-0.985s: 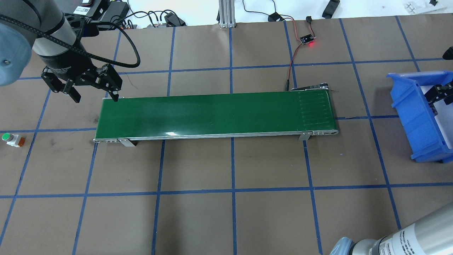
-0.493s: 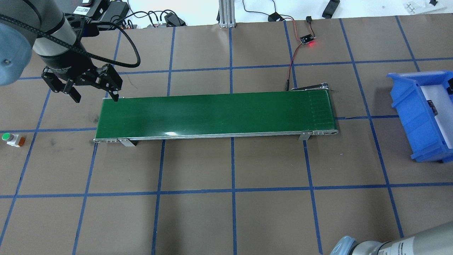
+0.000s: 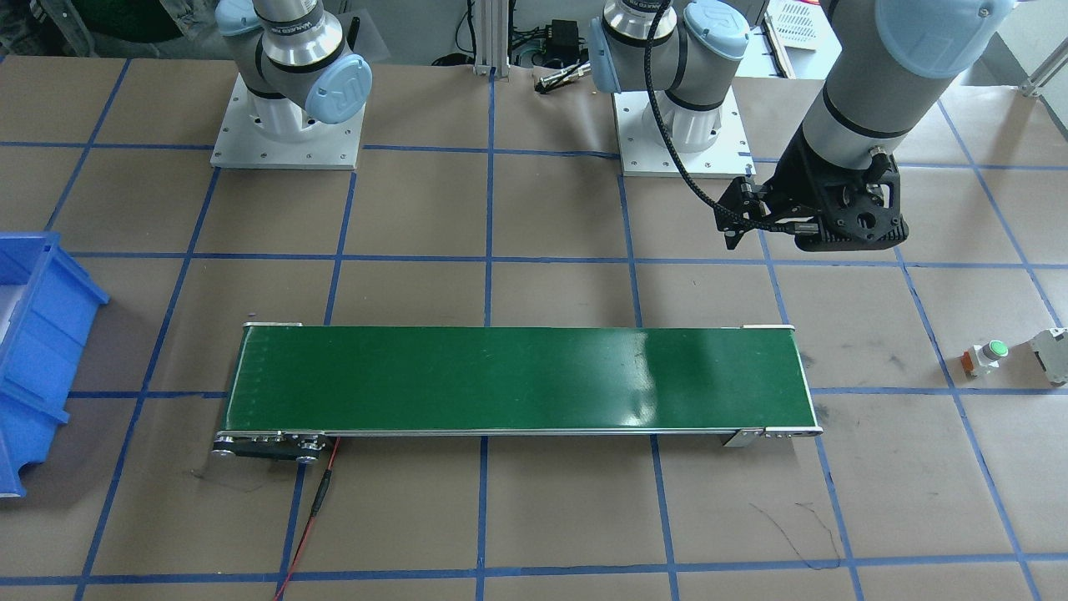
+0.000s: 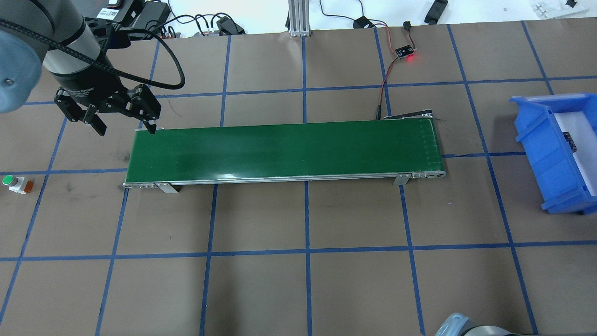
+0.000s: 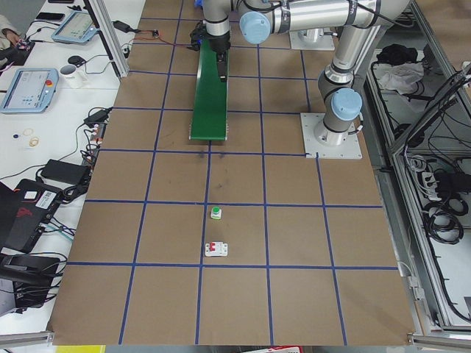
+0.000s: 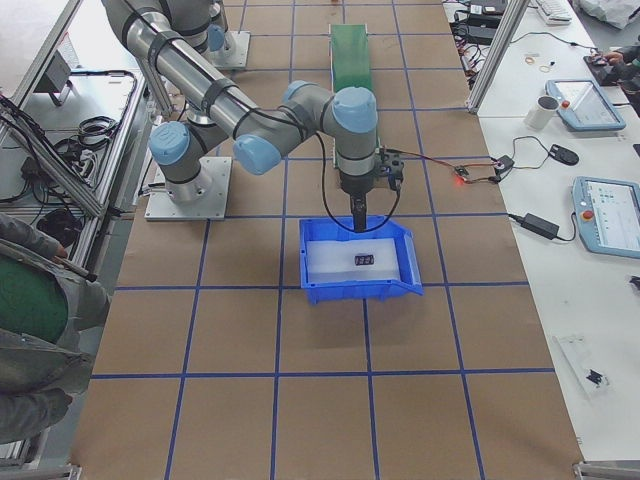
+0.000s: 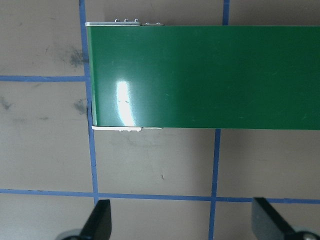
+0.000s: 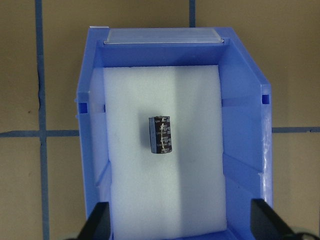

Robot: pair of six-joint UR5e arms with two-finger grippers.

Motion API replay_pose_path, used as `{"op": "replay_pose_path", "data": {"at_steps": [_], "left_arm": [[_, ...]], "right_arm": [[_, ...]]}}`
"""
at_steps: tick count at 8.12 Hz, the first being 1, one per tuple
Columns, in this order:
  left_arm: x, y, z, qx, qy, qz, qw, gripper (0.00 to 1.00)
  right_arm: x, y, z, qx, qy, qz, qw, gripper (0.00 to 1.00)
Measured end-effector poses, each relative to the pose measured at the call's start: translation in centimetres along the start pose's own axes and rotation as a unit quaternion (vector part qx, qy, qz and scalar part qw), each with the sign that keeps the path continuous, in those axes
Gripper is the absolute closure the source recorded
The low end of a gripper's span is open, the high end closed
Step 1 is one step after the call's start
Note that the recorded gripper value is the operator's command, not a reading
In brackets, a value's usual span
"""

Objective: Move capacitor from left to right

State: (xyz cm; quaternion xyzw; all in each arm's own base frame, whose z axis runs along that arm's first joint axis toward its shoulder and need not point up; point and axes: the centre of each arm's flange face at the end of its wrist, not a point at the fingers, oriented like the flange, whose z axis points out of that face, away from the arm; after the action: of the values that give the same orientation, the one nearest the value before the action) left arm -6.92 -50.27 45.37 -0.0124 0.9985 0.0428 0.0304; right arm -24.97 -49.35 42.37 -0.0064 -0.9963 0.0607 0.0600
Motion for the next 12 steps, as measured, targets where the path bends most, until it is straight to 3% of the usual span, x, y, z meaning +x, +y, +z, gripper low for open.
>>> {"op": "replay_pose_path", "data": {"at_steps": [2, 5, 9, 12], "left_arm": [[0.0, 0.0, 0.0, 0.0, 0.0, 0.0, 1.0, 0.0], [0.0, 0.0, 0.0, 0.0, 0.0, 0.0, 1.0, 0.0], [0.0, 0.0, 0.0, 0.0, -0.001, 0.0, 1.0, 0.0], [0.0, 0.0, -0.1, 0.001, -0.001, 0.001, 1.0, 0.0]], "right_arm": [[-5.0, 1.1, -5.3, -0.001, -0.009, 0.024, 0.9997, 0.0], [-14.6, 0.3, -10.3, 0.017, -0.021, 0.037, 0.999, 0.0], [-27.1, -0.3, -12.9, 0.027, -0.044, 0.043, 0.9978, 0.0], [-31.6, 0.1, -13.3, 0.027, -0.052, 0.047, 0.9972, 0.0]]}}
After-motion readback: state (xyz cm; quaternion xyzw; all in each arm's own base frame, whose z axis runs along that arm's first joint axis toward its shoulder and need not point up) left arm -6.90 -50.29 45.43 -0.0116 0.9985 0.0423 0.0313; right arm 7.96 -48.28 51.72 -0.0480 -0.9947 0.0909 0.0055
